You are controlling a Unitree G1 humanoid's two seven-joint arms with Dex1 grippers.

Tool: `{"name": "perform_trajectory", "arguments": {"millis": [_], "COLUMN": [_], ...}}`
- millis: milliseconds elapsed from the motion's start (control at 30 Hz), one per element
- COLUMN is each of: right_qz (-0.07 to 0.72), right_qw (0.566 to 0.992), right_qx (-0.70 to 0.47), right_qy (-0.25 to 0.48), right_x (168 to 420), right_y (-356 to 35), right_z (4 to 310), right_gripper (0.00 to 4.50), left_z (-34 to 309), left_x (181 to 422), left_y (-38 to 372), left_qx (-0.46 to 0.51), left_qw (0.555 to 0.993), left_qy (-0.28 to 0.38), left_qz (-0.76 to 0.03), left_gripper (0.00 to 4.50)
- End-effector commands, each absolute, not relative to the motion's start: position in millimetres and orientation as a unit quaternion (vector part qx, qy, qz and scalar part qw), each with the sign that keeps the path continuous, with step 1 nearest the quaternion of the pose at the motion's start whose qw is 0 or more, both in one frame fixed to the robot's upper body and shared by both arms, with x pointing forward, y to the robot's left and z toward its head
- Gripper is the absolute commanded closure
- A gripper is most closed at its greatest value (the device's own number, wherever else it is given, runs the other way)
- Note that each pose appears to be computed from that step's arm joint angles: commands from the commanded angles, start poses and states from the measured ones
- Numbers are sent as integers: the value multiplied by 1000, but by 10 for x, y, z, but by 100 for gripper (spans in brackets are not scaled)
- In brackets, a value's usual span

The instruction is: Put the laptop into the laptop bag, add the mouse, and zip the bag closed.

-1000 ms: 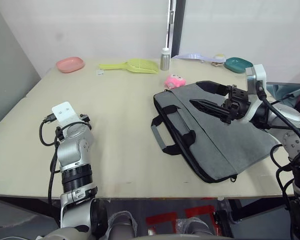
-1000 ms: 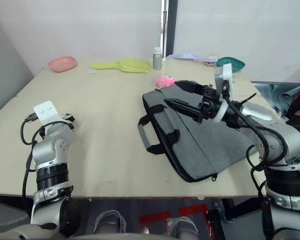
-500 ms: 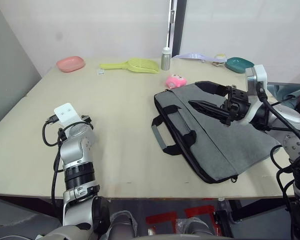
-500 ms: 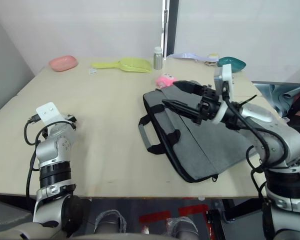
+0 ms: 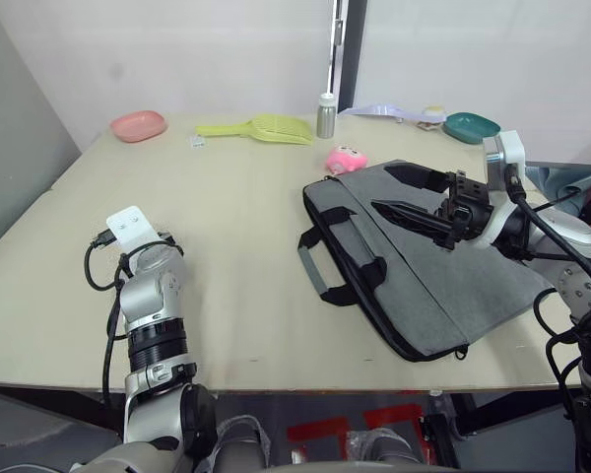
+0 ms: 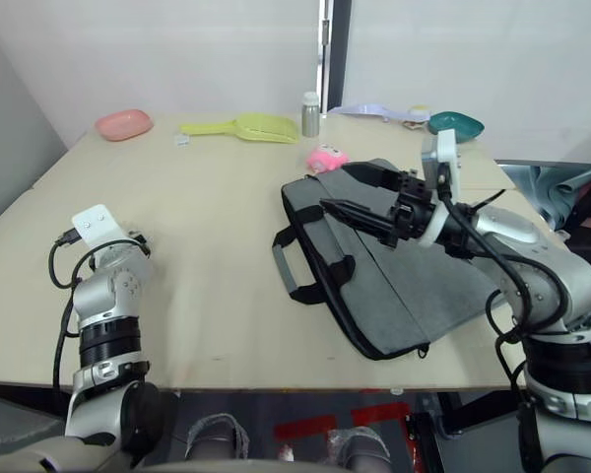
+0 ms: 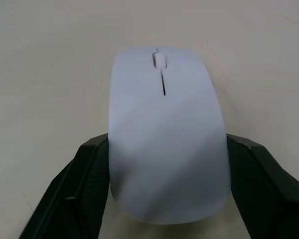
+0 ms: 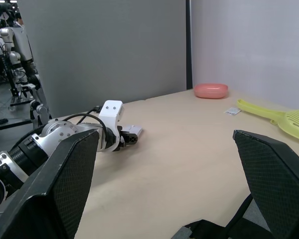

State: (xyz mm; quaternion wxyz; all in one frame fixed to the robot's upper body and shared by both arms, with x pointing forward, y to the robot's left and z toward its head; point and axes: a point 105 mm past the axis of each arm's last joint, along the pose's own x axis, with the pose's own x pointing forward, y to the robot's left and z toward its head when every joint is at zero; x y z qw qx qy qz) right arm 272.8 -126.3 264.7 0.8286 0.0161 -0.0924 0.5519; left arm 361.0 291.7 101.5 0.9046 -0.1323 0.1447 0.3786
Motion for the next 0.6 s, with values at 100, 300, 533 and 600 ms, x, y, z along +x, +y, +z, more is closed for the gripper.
{"name": "perform_trajectory", "arguments": {"millis": [100, 300, 533, 600], "right_qz": [554, 553, 546, 544], "right_qw": [825, 826, 832, 834], "right_qx": [2, 5, 2, -6], "right_qy": [-110, -110, -95, -94], "right_x": [2652, 2654, 2651, 2650], "right_y": [-1270, -1266, -1270, -1255], "right_z": [2743, 2738, 2628, 2595], "right_gripper": [0, 0, 0, 0], "left_z": [1184, 1292, 1569, 1741], "left_x": [3630, 3618, 3651, 3669], "left_y": [2999, 3038, 2980, 2947], "left_qx": [-131, -113, -80, -53], "left_qw": [904, 914, 965, 983], "left_qy": [114, 106, 96, 82], "left_qz": [390, 374, 229, 154], "left_gripper": [172, 172, 172, 172]}}
